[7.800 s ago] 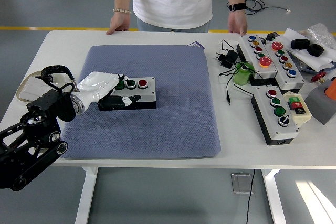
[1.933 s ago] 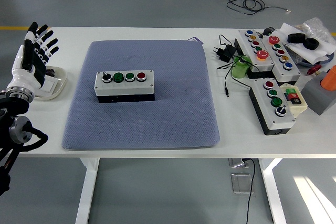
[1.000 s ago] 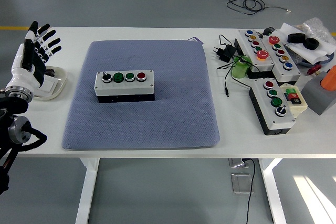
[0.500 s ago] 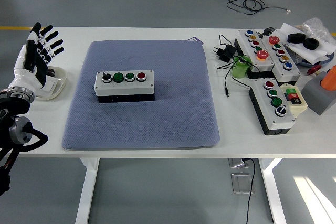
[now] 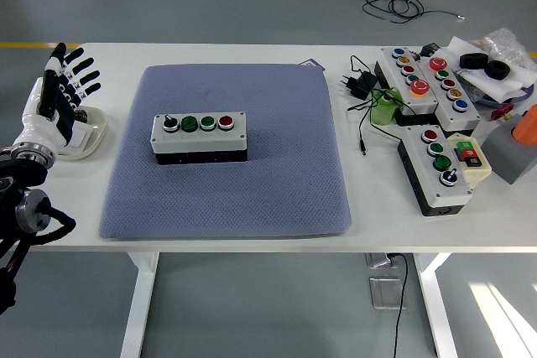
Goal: Pick up the button,place it on the desk,press the button,press the button
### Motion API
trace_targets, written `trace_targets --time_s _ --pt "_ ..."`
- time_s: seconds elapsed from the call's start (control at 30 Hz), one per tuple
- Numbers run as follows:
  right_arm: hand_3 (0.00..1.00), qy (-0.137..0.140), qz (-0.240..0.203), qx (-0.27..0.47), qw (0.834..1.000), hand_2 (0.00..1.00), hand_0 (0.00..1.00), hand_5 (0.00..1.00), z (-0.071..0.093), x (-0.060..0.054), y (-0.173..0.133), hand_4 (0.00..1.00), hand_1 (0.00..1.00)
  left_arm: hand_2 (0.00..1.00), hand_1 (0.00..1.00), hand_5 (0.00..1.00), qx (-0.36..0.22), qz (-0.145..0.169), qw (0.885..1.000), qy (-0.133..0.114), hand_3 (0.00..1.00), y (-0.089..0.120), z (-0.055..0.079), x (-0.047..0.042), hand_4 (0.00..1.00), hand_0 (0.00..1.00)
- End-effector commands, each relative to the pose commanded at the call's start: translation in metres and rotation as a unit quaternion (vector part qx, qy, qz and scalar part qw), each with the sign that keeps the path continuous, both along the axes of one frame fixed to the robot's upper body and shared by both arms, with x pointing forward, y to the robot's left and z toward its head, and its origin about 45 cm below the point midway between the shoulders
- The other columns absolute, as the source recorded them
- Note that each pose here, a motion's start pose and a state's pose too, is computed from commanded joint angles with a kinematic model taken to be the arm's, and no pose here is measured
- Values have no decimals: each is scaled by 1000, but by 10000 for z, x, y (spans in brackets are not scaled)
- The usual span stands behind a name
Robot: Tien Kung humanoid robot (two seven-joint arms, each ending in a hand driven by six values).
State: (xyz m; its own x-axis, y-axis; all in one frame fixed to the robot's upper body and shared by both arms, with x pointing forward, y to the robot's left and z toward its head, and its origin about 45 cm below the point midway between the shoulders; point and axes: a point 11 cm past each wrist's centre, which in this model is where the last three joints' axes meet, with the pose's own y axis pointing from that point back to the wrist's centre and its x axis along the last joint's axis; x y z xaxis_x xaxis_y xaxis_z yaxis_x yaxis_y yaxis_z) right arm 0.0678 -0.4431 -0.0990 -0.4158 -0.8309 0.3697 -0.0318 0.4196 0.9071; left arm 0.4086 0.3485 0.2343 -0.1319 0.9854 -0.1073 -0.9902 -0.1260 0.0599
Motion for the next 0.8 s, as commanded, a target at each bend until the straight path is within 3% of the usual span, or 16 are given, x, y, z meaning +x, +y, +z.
trace_targets --time_s 0.3,0.8 --pt "751 0 1 0 1000 817 787 479 0 17 7 412 797 840 805 998 6 2 1000 12 860 11 -58 11 664 781" --pt "751 -1 1 -1 1000 817 787 479 6 40 4 412 797 840 806 998 16 -3 1000 24 855 -12 -47 21 660 782"
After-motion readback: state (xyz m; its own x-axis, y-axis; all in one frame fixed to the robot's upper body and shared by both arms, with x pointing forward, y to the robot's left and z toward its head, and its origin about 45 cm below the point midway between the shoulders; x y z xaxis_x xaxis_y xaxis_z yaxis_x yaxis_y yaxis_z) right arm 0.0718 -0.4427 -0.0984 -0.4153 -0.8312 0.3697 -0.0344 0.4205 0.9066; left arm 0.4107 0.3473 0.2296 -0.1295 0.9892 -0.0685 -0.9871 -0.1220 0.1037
